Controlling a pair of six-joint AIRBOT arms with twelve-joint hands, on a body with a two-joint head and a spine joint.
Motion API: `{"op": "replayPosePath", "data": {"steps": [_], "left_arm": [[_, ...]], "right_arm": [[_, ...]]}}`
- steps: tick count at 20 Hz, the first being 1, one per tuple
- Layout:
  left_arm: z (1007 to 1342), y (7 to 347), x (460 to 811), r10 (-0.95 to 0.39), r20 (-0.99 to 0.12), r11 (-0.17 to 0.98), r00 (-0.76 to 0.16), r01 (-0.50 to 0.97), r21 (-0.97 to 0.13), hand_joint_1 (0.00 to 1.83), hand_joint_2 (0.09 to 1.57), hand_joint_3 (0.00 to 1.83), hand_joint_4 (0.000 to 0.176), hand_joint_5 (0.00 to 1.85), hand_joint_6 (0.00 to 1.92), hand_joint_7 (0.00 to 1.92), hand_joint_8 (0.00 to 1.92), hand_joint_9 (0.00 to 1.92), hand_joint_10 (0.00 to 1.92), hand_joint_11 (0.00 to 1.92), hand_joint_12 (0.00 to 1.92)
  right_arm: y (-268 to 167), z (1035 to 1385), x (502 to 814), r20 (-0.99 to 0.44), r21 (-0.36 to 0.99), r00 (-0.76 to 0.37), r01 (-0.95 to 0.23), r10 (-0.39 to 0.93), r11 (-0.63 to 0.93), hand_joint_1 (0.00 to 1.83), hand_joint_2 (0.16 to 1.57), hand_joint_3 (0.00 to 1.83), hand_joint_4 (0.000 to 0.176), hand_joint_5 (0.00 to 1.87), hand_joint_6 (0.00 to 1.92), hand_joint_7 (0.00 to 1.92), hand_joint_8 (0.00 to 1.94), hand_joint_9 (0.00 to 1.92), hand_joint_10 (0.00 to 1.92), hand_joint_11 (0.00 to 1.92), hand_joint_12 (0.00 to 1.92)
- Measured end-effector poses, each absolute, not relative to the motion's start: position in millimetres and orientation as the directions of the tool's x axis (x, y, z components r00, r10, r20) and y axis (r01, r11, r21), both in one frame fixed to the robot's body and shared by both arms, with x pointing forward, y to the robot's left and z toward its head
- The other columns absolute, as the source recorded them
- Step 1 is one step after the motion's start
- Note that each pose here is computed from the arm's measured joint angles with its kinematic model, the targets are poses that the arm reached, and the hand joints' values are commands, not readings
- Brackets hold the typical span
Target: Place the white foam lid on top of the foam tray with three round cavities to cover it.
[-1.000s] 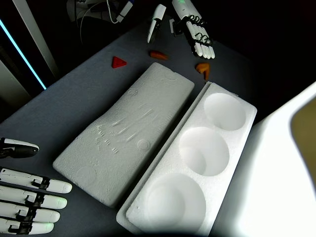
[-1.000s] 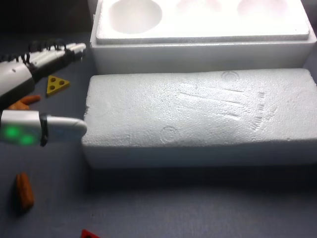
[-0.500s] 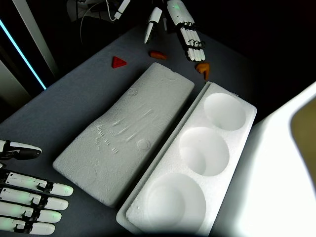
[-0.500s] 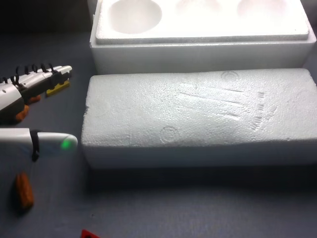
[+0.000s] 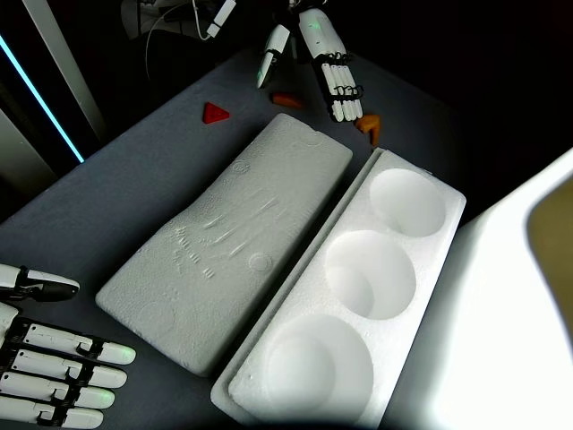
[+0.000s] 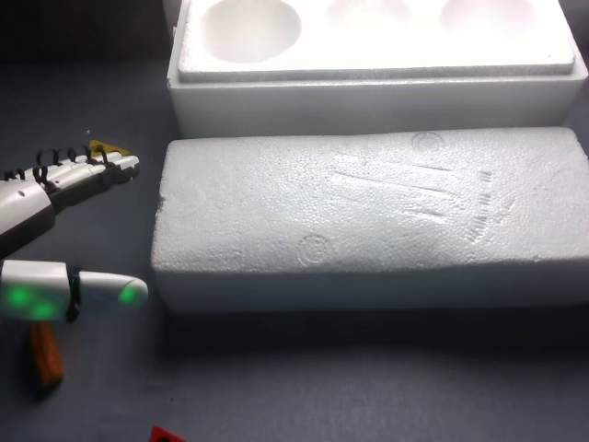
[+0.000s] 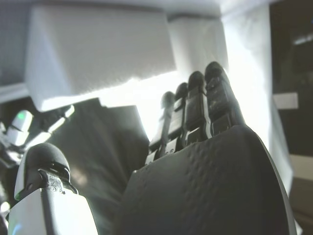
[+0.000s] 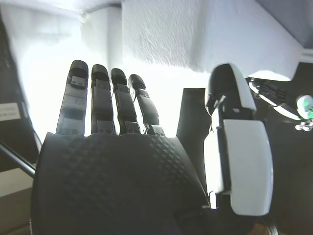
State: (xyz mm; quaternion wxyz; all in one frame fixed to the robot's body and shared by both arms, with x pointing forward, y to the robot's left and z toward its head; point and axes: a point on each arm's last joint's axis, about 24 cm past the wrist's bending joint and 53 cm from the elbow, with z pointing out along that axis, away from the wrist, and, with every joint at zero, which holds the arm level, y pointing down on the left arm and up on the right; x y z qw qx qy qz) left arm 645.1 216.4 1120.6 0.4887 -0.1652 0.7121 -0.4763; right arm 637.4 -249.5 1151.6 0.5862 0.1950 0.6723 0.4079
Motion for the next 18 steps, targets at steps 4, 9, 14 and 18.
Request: {"op": "replayPosePath", "data": {"steps": [4,9,14,18], "left_arm": [[1110.7,212.7,648.1,-0.684,-0.552,0.516,-0.477,0.218,-0.828,0.46,0.94,0.0,0.0,0.12,0.02,0.0,0.0,0.0,0.0,0.0,0.0],[1102.9,210.3,651.3,-0.68,-0.558,0.53,-0.476,0.207,-0.822,0.48,0.95,0.0,0.0,0.12,0.02,0.0,0.0,0.0,0.0,0.0,0.0],[1100.1,207.6,654.1,-0.692,-0.543,0.519,-0.475,0.196,-0.832,0.49,0.96,0.01,0.0,0.11,0.01,0.0,0.0,0.0,0.0,0.0,0.0],[1098.4,204.1,655.2,-0.697,-0.536,0.511,-0.475,0.196,-0.837,0.49,0.95,0.0,0.0,0.12,0.01,0.0,0.0,0.0,0.0,0.0,0.0]], "right_arm": [[-244.9,1147.2,640.2,-0.618,0.786,-0.246,-0.21,0.747,0.581,0.64,1.23,0.01,0.0,0.0,0.0,0.0,0.0,0.0,0.0,0.02,0.01],[-245.8,1145.1,644.6,-0.614,0.789,-0.244,-0.202,0.751,0.58,0.56,1.23,0.0,0.0,0.0,0.0,0.0,0.0,0.0,0.0,0.05,0.03],[-242.7,1136.8,648.2,-0.589,0.808,-0.249,-0.179,0.769,0.561,0.49,1.15,0.01,0.0,0.0,0.0,0.0,0.0,0.0,0.0,0.0,0.3],[-239.5,1131.3,650.4,-0.577,0.817,-0.255,-0.175,0.776,0.549,0.55,1.14,0.0,0.0,0.0,0.0,0.0,0.0,0.0,0.0,0.0,0.54]]}}
